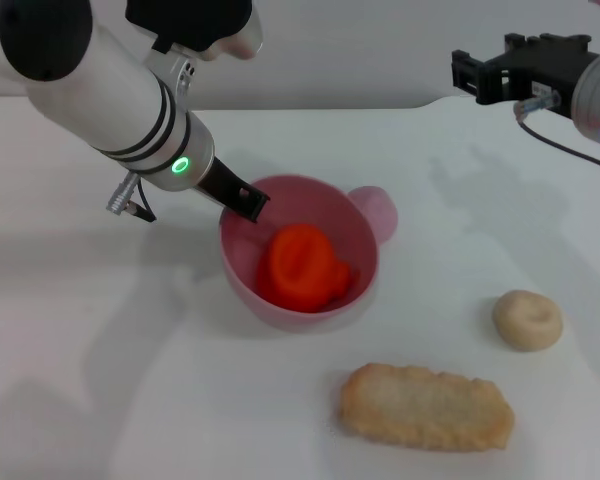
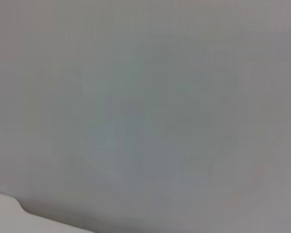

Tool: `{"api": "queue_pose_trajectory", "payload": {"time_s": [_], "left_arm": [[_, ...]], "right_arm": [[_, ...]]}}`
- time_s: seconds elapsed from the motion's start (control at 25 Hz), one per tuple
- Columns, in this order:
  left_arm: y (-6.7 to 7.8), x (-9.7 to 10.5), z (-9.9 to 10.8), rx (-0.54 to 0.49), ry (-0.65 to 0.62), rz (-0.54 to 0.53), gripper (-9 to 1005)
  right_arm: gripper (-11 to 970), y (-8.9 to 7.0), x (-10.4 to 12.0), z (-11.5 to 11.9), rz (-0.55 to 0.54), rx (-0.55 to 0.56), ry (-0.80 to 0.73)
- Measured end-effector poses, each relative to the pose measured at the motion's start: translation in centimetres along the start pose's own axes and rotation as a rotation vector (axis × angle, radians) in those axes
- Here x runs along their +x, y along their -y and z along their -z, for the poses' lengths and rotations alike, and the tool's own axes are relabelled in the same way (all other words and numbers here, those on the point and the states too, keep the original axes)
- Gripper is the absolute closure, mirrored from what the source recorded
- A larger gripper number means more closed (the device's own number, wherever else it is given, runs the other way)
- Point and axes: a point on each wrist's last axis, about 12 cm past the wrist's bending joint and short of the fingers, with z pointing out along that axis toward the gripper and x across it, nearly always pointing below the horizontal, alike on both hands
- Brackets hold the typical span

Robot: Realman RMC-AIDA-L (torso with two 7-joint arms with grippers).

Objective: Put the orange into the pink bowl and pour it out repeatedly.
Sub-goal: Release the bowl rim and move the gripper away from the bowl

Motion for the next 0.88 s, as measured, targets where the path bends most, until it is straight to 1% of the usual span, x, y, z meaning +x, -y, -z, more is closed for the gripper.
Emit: {"api": "queue_pose_trajectory", "payload": {"time_s": [0.32,0.76,0.88], "left_arm": [[-0.4,0.6,-1.3,0.012,0.004,0.041,781],[-0.6,0.7,-1.6,0.013,0.018,0.056,778],[-1.1,1.3,-2.3,0.006,0.021,0.076,778]], "right_arm": [[385,0.2,0.6,-0.5,0.009,0.007,-0.027],[391,0.3,0.5,-0.6,0.016,0.009,-0.028],[390,0.4,0.4,-0.7,0.018,0.011,-0.025]]}}
